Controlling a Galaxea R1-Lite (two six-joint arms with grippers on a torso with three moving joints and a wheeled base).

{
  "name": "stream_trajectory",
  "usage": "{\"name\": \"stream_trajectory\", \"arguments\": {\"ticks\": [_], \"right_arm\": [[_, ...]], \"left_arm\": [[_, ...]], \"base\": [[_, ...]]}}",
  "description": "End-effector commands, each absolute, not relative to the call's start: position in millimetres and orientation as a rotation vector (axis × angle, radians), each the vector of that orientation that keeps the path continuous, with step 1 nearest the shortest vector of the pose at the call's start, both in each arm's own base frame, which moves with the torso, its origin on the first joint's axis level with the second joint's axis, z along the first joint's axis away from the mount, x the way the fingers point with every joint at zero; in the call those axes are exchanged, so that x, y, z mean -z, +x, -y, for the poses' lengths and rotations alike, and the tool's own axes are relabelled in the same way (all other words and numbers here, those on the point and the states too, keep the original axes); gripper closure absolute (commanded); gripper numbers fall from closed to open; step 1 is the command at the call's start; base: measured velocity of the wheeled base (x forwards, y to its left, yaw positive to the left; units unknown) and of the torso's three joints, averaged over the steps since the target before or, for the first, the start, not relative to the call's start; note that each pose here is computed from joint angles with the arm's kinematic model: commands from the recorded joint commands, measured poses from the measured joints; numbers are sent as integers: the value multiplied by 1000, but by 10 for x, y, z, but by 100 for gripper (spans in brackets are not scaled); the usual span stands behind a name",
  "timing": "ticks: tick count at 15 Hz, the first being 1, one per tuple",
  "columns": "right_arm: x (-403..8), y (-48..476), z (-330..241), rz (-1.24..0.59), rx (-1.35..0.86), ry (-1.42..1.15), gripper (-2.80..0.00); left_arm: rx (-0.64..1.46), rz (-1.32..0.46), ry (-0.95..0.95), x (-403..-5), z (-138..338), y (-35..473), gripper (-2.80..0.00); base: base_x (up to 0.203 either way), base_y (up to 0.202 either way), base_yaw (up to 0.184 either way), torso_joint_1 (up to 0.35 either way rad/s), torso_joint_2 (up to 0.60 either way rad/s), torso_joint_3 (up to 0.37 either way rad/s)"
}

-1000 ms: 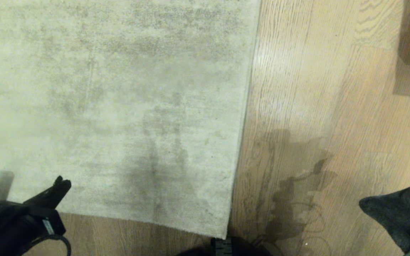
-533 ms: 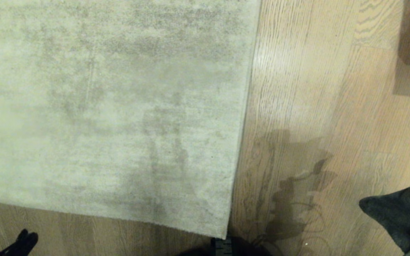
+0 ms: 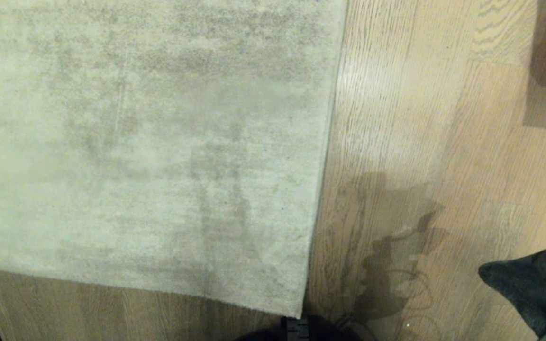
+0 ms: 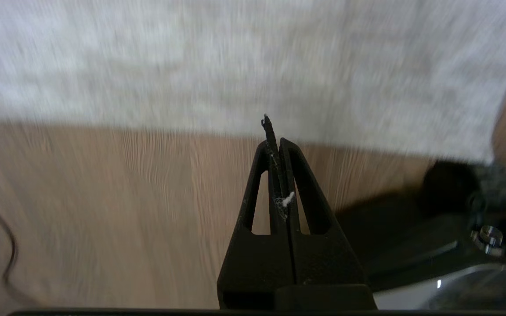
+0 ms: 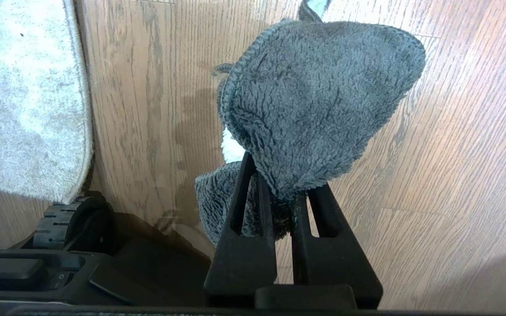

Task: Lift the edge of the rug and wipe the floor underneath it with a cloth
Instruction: Put down the rag

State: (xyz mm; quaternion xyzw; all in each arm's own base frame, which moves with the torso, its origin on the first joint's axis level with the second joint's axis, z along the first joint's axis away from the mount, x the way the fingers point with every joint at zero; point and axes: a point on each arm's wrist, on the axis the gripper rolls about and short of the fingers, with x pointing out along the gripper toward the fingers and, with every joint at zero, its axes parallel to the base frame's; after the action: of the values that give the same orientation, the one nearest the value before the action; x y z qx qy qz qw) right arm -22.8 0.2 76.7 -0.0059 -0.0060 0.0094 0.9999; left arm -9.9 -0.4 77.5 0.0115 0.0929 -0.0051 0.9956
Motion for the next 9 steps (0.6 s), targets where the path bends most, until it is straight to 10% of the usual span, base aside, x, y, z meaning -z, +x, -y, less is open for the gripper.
{"name": "stream_trajectory", "arguments": {"ticks": [1, 9], "right_arm": [[-768, -227, -2, 11, -20, -12, 0], [-767, -228, -2, 12, -20, -12, 0]], "left_arm": [[14, -56, 24, -757, 3, -200, 0], [3, -11, 25, -746, 1, -227, 0]], "base": [[0, 0, 0, 0, 0, 0], [0, 0, 0, 0, 0, 0]]}}
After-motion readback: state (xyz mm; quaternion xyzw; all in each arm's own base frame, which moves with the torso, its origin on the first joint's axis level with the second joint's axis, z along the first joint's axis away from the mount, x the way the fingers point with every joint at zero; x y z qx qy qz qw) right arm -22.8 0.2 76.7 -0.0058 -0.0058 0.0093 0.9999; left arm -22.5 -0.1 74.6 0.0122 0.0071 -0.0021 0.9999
